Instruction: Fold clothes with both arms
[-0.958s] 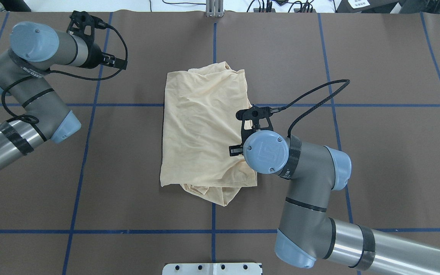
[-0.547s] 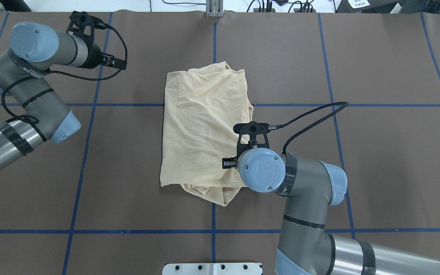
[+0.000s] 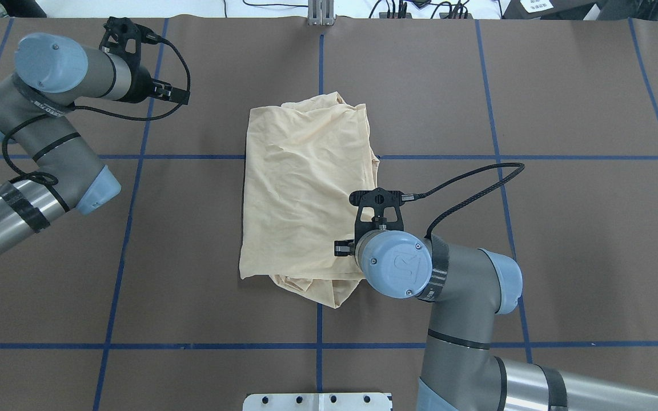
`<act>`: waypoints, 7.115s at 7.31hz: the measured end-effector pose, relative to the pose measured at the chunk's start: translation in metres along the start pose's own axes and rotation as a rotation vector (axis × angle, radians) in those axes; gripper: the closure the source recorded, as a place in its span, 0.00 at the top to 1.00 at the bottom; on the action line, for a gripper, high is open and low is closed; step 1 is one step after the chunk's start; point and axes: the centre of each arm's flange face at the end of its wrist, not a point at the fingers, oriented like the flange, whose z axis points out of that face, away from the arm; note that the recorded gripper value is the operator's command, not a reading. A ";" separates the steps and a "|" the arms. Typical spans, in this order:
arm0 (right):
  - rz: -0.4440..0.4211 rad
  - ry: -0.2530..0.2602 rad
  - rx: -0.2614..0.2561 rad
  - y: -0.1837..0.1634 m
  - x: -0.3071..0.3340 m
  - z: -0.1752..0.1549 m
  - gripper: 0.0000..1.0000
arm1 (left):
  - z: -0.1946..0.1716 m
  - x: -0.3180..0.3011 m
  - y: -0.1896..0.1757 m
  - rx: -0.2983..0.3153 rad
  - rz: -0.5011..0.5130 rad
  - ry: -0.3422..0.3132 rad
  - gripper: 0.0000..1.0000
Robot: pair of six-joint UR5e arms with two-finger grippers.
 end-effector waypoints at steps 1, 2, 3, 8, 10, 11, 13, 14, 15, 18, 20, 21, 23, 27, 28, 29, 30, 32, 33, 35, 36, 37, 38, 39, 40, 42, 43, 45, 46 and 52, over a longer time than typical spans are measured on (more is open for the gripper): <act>-0.001 0.001 0.001 0.000 0.009 -0.002 0.00 | 0.000 0.000 0.000 0.000 0.000 0.000 1.00; -0.002 0.006 0.000 0.002 0.019 -0.003 0.00 | 0.000 0.000 0.000 0.000 0.000 0.001 1.00; -0.004 0.014 -0.001 0.004 0.027 -0.002 0.05 | 0.000 0.001 0.000 0.000 0.000 0.001 1.00; 0.002 -0.016 0.004 0.006 0.032 -0.022 1.00 | -0.008 0.009 -0.002 -0.012 -0.006 0.039 1.00; 0.010 -0.056 0.013 0.002 0.031 -0.048 1.00 | -0.035 0.026 0.015 -0.042 -0.075 0.125 1.00; 0.015 -0.061 0.015 0.001 0.032 -0.052 1.00 | -0.051 0.047 0.043 -0.067 -0.104 0.179 1.00; 0.021 -0.057 0.018 0.002 0.036 -0.052 1.00 | -0.083 0.103 0.112 -0.132 -0.183 0.259 1.00; 0.022 -0.054 0.019 0.002 0.037 -0.051 1.00 | -0.091 0.130 0.142 -0.158 -0.230 0.258 1.00; 0.022 -0.053 0.020 0.002 0.038 -0.051 1.00 | -0.092 0.156 0.167 -0.184 -0.292 0.246 1.00; 0.022 -0.053 0.022 0.002 0.038 -0.050 1.00 | -0.089 0.215 0.217 -0.251 -0.451 0.236 0.85; 0.022 -0.053 0.023 0.002 0.038 -0.050 1.00 | -0.087 0.240 0.232 -0.274 -0.484 0.237 0.80; 0.022 -0.053 0.023 0.002 0.038 -0.050 1.00 | -0.086 0.247 0.236 -0.279 -0.486 0.238 0.78; 0.021 -0.054 0.022 0.002 0.038 -0.050 1.00 | -0.085 0.251 0.238 -0.284 -0.486 0.236 0.70; 0.021 -0.053 0.021 0.003 0.038 -0.050 1.00 | -0.083 0.255 0.238 -0.288 -0.485 0.235 0.69; 0.021 -0.053 0.021 0.003 0.038 -0.050 1.00 | -0.082 0.257 0.238 -0.289 -0.485 0.236 0.65; 0.021 -0.052 0.021 0.003 0.038 -0.050 1.00 | -0.081 0.259 0.237 -0.290 -0.485 0.237 0.62; 0.021 -0.052 0.021 0.003 0.038 -0.049 1.00 | -0.081 0.259 0.237 -0.290 -0.485 0.237 0.49; 0.021 -0.052 0.021 0.003 0.038 -0.050 1.00 | -0.080 0.260 0.237 -0.292 -0.493 0.237 0.00; 0.021 -0.052 0.021 0.003 0.038 -0.050 1.00 | -0.080 0.261 0.237 -0.292 -0.499 0.237 0.00; 0.025 -0.053 0.019 0.004 0.037 -0.049 1.00 | -0.082 0.260 0.236 -0.291 -0.503 0.238 0.00; 0.048 -0.056 0.014 0.007 0.034 -0.049 0.98 | -0.083 0.259 0.236 -0.291 -0.503 0.239 0.00; 0.097 -0.058 0.005 0.014 0.029 -0.047 0.96 | -0.084 0.259 0.236 -0.291 -0.504 0.240 0.00; 0.157 -0.055 0.001 0.020 0.024 -0.043 0.96 | -0.085 0.260 0.236 -0.290 -0.504 0.242 0.00; 0.222 -0.048 0.013 0.024 0.016 -0.036 0.94 | -0.086 0.260 0.235 -0.288 -0.504 0.243 0.00; 0.293 -0.040 0.034 0.029 0.004 -0.026 0.94 | -0.086 0.260 0.235 -0.287 -0.505 0.244 0.00; 0.371 -0.035 0.058 0.032 -0.015 -0.013 0.94 | -0.087 0.260 0.235 -0.287 -0.504 0.244 0.00; 0.386 -0.029 0.064 0.033 -0.019 -0.008 0.94 | -0.087 0.260 0.235 -0.287 -0.504 0.244 0.00; 0.406 -0.012 0.071 0.035 -0.030 0.004 0.91 | -0.087 0.261 0.235 -0.286 -0.504 0.246 0.00; 0.406 -0.005 0.072 0.038 -0.032 0.009 0.89 | -0.088 0.261 0.234 -0.286 -0.505 0.247 0.00; 0.393 0.012 0.081 0.047 -0.034 0.017 0.00 | -0.088 0.260 0.234 -0.285 -0.505 0.247 0.00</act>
